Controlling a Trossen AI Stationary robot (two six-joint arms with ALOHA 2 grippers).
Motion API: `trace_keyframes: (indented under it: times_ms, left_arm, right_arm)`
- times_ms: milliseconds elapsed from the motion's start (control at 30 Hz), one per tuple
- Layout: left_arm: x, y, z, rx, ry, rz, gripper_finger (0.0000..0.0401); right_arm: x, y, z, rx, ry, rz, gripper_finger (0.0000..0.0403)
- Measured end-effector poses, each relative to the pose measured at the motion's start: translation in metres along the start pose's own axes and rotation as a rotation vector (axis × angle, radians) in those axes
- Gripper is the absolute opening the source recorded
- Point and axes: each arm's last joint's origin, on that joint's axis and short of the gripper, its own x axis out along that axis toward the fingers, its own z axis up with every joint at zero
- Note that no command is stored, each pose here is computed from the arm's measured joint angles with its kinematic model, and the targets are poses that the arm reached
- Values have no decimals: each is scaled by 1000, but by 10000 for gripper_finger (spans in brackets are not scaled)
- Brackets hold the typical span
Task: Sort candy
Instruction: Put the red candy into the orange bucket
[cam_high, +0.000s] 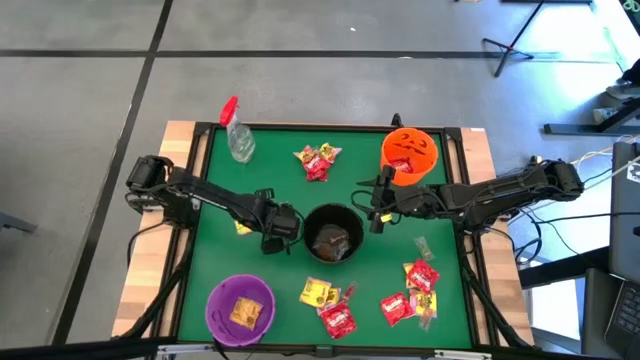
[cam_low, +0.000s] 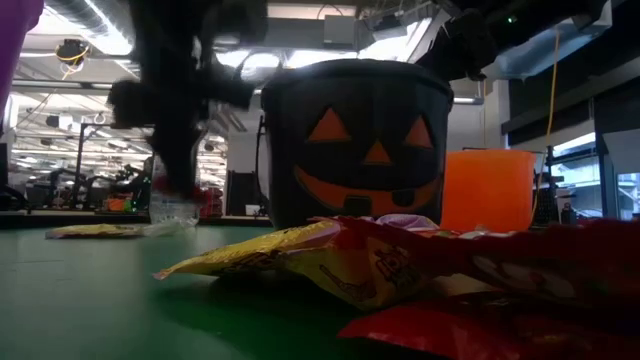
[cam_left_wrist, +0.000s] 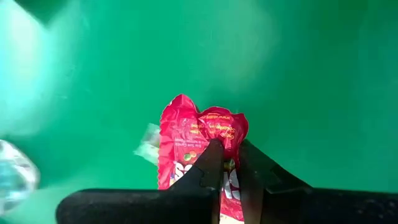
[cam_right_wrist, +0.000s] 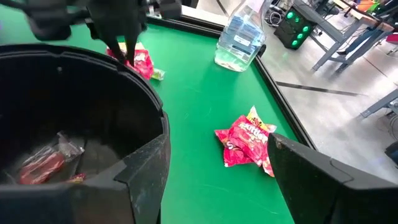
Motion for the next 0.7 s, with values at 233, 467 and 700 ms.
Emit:
trace_keyframes:
  times_ms: [233, 467, 700]
  left_arm:
    - [-42, 5, 16, 52, -35, 90, 13]
    - [-74, 20, 19, 37, -96, 194, 14]
    - [-102, 37, 14, 3, -268, 172, 14]
  right_arm:
    - [0, 0, 2, 5, -23, -2, 268]
    - [0, 0, 5, 1, -49, 23, 268]
    - [-1, 1, 10, 13, -112, 81, 268]
